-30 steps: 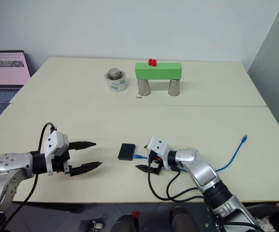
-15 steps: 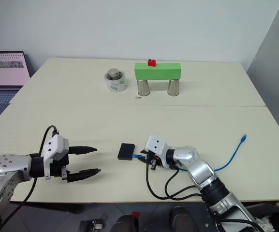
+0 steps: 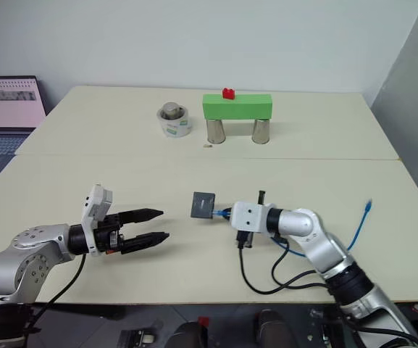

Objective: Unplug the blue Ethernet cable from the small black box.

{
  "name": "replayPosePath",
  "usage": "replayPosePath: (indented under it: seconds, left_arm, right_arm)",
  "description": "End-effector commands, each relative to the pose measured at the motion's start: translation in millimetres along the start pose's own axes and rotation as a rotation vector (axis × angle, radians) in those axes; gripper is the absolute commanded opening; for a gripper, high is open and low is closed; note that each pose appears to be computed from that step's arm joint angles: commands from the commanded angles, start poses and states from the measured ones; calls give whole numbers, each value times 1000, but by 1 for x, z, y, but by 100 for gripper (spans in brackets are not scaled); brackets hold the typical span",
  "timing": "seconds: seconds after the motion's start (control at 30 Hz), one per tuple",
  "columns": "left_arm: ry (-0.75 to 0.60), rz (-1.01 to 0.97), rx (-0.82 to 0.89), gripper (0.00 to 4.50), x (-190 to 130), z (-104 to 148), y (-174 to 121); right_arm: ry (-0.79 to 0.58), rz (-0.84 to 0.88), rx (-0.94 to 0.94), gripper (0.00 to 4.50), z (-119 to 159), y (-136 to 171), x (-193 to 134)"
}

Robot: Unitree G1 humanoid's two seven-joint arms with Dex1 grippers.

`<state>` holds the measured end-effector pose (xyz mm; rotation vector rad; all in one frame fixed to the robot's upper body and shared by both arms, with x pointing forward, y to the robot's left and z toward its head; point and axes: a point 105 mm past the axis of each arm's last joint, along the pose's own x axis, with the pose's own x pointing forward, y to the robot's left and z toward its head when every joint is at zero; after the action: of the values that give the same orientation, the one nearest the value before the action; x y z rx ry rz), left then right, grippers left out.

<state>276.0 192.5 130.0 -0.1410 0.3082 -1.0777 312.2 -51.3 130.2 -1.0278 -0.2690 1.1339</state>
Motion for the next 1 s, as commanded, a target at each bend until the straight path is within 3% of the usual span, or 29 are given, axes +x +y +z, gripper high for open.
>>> replayPosePath:
  seconds: [0.03, 0.3, 0.6, 1.0]
  left_arm:
    - [-70, -87, -54, 450, 12, 16, -14]
    - [-109, -167, -127, 450, 37, 20, -22]
    - [-164, -197, -173, 450, 48, 26, -20]
    - [-160, -213, -191, 200, 51, 23, -19]
  right_arm:
    - [-79, -31, -233, 4, 21, -10, -7]
    - [-149, -78, -351, 4, 38, -12, -7]
    - [-165, -110, -351, 4, 41, -16, -9]
    - [-170, -125, -387, 4, 42, -17, -9]
